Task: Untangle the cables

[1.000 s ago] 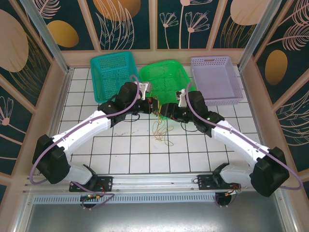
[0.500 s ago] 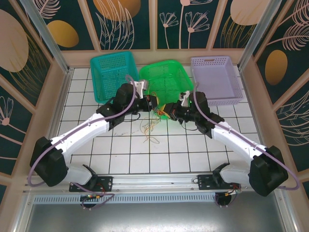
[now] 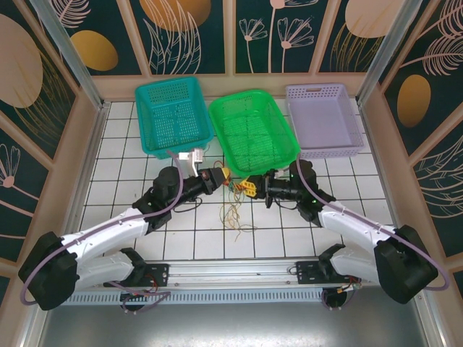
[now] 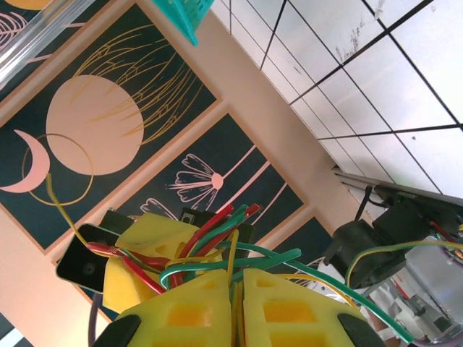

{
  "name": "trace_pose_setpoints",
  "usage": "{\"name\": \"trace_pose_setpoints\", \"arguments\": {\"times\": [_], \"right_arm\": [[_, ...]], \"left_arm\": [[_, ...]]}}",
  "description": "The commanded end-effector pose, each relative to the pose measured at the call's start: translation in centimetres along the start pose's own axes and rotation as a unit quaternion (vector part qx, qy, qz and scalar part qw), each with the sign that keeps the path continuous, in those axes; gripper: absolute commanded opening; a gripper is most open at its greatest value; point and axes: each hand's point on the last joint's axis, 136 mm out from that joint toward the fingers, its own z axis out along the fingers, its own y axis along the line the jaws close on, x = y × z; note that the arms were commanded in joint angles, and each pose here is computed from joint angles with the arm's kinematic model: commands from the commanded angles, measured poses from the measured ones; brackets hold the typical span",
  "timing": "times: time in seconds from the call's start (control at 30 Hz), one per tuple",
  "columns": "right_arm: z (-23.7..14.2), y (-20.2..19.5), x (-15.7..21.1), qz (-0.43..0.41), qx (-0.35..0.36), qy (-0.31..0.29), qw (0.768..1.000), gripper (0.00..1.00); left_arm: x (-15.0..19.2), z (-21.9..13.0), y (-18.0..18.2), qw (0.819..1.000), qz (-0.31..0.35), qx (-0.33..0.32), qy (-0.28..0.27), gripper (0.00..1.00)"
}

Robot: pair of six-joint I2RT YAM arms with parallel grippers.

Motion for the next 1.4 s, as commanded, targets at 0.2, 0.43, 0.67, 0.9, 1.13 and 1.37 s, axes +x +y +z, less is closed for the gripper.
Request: {"name": "trace_pose_setpoints", "arguments": {"times": [0.2, 0.43, 0.67, 0.9, 1.13, 1.37], "right_arm": [[-1.9, 3.9, -8.2, -0.229, 0.17, -0.238, 0.928, 0.0], [-1.6, 4.8, -8.9, -0.308, 0.232, -0.275, 0.88, 0.0], [0.7, 6.0, -6.7, -0.369, 0.26, -0.279, 0.848, 0.0], [3.0, 5.7, -4.6, -0.414, 0.261, -0.253, 0.835, 0.0], [4.1, 6.0, -3.0, -0.405, 0.227, -0.217, 0.859, 0.0], [4.4, 5.8, -1.7, -0.388, 0.204, -0.18, 0.88, 0.0]], "left_arm": [[-5.4, 0.6, 0.5, 0.991, -0.076, -0.1, -0.044, 0.55], [-5.6, -2.6, 2.8, 0.95, -0.102, -0.294, 0.004, 0.68], [-1.3, -0.5, 2.6, 0.929, -0.191, -0.306, 0.079, 0.69], [-0.9, 1.6, 3.9, 0.917, -0.274, -0.287, 0.037, 0.7], [0.6, 1.3, 6.4, 0.909, -0.259, -0.324, 0.047, 0.54], [0.8, 2.2, 7.8, 0.914, -0.25, -0.318, 0.031, 0.34]]}}
